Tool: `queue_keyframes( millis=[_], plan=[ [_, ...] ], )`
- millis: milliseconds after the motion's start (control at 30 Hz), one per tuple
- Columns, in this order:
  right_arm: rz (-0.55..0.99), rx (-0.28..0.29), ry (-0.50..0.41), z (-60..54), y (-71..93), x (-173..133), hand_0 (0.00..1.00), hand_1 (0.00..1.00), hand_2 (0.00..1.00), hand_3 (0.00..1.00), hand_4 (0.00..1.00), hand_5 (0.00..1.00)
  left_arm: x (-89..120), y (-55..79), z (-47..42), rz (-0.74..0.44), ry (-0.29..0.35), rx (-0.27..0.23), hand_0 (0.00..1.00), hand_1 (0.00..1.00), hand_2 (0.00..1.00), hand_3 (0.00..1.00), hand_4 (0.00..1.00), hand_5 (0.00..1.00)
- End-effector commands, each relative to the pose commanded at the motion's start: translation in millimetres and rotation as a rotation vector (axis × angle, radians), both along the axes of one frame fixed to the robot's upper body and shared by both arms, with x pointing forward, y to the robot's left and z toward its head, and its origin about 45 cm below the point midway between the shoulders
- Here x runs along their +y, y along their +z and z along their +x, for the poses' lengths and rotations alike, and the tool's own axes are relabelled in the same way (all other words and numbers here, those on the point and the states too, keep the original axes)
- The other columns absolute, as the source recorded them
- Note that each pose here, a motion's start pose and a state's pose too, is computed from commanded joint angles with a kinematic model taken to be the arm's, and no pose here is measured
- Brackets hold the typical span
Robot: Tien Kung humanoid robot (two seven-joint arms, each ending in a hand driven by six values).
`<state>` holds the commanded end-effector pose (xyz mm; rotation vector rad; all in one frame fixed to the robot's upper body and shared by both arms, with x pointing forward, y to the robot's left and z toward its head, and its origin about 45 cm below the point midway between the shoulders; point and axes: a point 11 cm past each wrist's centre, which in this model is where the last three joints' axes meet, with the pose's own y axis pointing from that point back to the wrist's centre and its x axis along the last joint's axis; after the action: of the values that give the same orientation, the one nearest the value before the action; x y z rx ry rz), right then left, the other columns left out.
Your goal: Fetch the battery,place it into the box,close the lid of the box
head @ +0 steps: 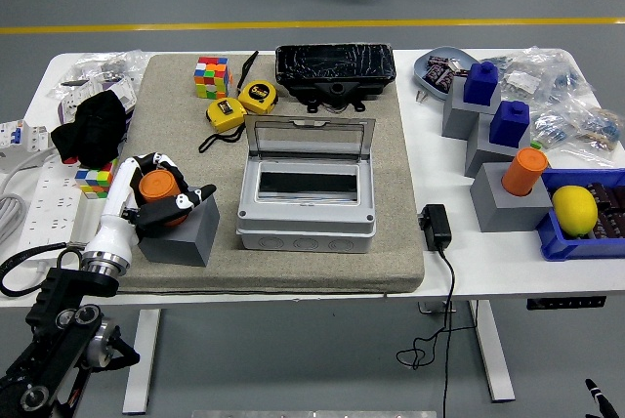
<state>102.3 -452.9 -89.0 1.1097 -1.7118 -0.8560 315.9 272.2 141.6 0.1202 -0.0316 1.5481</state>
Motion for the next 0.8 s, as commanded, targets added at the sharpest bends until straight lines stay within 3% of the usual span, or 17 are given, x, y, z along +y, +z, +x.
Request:
queue_keyframes(
  millis=[733, 800],
  plan=[
    [0.003, -0.003, -0.005, 0.0, -0.4, 0.9, 0.871, 0.823, 0.781, 0.803, 0.998, 0.998, 2.2, 5.2, 2.7, -0.015, 0.055, -0.038, 0.142, 0.177, 0.151, 0.152, 0.951, 0.002],
    [0.003, -0.002, -0.005, 0.0, -0.4, 1.0, 0.871, 0.823, 0.781, 0.802, 0.998, 0.998, 2.9, 5.5, 2.9, -0.015, 0.06, -0.04, 0.132, 0.132, 0.139, 0.15, 0.954, 0.002]
  ],
)
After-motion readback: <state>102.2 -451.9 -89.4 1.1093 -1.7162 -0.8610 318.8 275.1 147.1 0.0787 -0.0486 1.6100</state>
